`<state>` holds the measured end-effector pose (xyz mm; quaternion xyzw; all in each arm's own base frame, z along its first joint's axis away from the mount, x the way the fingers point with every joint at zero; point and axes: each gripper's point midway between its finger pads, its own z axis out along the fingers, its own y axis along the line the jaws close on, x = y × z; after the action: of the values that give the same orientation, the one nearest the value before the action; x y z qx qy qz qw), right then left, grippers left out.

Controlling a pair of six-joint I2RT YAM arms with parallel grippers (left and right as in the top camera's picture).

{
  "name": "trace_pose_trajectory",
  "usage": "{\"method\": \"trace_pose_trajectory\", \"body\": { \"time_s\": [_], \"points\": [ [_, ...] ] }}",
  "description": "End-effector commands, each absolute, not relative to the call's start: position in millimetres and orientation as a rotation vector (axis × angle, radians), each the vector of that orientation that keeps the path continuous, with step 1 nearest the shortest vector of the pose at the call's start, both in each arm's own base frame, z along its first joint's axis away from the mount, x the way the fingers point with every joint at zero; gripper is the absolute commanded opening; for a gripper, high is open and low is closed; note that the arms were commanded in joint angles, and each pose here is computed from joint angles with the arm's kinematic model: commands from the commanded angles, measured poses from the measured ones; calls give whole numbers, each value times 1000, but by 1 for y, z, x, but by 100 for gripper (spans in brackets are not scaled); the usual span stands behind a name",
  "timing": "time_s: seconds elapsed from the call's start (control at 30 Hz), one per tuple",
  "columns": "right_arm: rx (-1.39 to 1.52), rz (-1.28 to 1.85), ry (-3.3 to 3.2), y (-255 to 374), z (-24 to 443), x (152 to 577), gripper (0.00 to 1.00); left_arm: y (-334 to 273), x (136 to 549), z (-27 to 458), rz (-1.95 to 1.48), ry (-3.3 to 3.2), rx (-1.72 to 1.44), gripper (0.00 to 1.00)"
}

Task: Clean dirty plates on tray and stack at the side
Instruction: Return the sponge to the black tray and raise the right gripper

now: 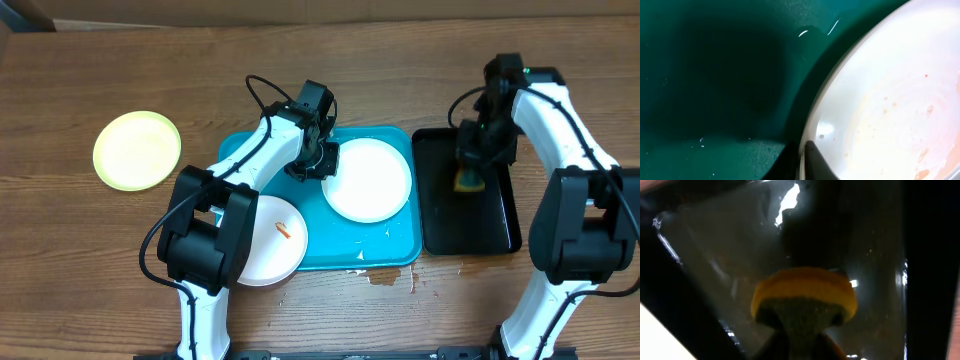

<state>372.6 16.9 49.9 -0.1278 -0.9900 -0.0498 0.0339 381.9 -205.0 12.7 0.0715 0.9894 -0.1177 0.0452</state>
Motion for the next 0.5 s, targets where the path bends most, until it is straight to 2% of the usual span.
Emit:
{"method": "trace_pose_trajectory", "body": {
  "time_s": [0.0, 0.03, 0.07, 0.23, 0.37, 0.43, 0.47],
  "points": [
    [-380, -111, -3047, 15, 46, 368, 45, -203, 380, 9, -340, 3029, 227, 22],
    [-380, -111, -3047, 15, 46, 368, 53, -203, 380, 9, -340, 3029, 227, 24],
    [-381, -114, -3054, 15, 48, 370, 73, -203, 380, 9, -340, 3029, 227, 31],
    [-446, -128, -3084, -1, 64, 383, 76, -203, 380, 9, -339, 3029, 227, 48],
    [-593, -140, -3132, -36, 88, 401, 88, -203, 380, 9, -339, 3029, 226, 52],
    [-693, -144, -3146, -58, 96, 407, 100, -203, 380, 9, -340, 3029, 226, 53],
    [-735, -142, -3144, -68, 98, 407, 100, -203, 380, 9, -340, 3029, 226, 53]
  ]
}}
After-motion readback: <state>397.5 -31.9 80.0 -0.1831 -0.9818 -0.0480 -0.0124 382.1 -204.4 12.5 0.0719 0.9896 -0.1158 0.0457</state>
